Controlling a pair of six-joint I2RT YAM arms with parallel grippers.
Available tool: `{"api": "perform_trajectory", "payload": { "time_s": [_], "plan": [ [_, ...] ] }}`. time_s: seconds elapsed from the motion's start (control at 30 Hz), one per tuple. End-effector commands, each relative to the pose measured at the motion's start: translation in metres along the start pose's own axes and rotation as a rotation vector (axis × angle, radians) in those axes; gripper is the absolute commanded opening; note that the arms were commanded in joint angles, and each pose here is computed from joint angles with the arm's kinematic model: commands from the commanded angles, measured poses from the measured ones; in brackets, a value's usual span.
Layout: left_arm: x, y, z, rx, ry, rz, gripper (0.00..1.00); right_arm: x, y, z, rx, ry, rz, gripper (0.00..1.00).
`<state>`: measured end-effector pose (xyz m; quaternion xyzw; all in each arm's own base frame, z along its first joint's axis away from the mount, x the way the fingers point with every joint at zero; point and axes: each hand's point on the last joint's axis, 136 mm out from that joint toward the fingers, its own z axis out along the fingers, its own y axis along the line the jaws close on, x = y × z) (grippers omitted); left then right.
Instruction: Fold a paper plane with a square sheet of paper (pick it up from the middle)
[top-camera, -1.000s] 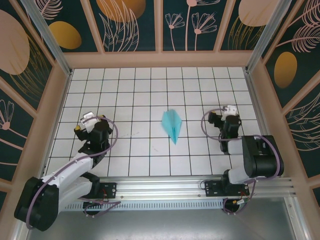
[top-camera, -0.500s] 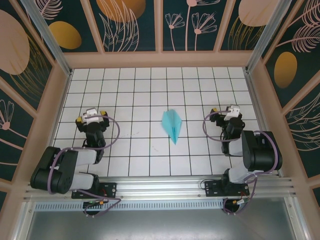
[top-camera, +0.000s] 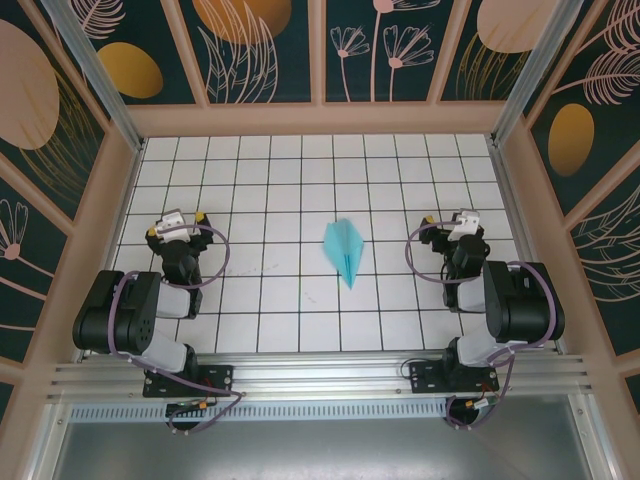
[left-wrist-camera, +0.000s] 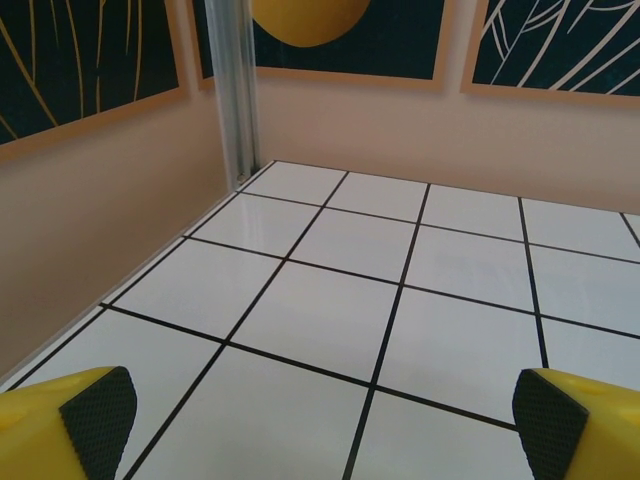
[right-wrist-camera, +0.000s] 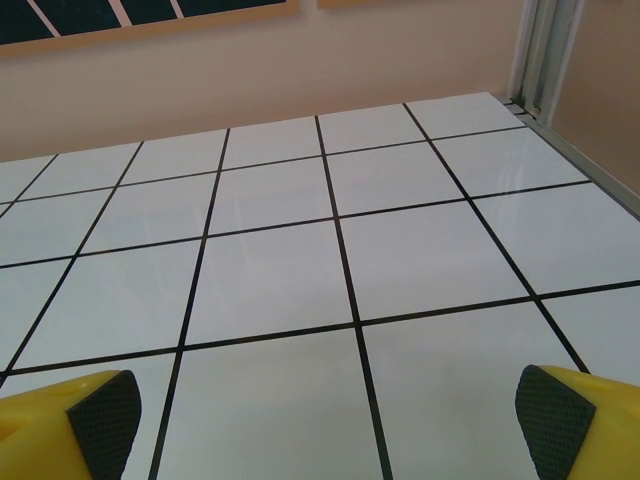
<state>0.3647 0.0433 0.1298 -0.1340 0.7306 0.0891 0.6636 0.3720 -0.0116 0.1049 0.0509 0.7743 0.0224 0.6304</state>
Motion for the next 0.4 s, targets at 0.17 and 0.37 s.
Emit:
{"api": "perform_trajectory", "payload": {
  "time_s": [0.17,0.37],
  "plan": [
    [-0.0091,-0.0033,-0.0002,0.025,-0.036,-0.036,0.99,-0.0157,0.0043,0.0022,-0.025,-0.054,0.006,0.99],
    [-0.01,-0.0033,-0.0013,0.027,-0.041,-0.036,0.99,-0.0151,0.0045,0.0022,-0.025,-0.052,0.006,0.99]
  ]
}}
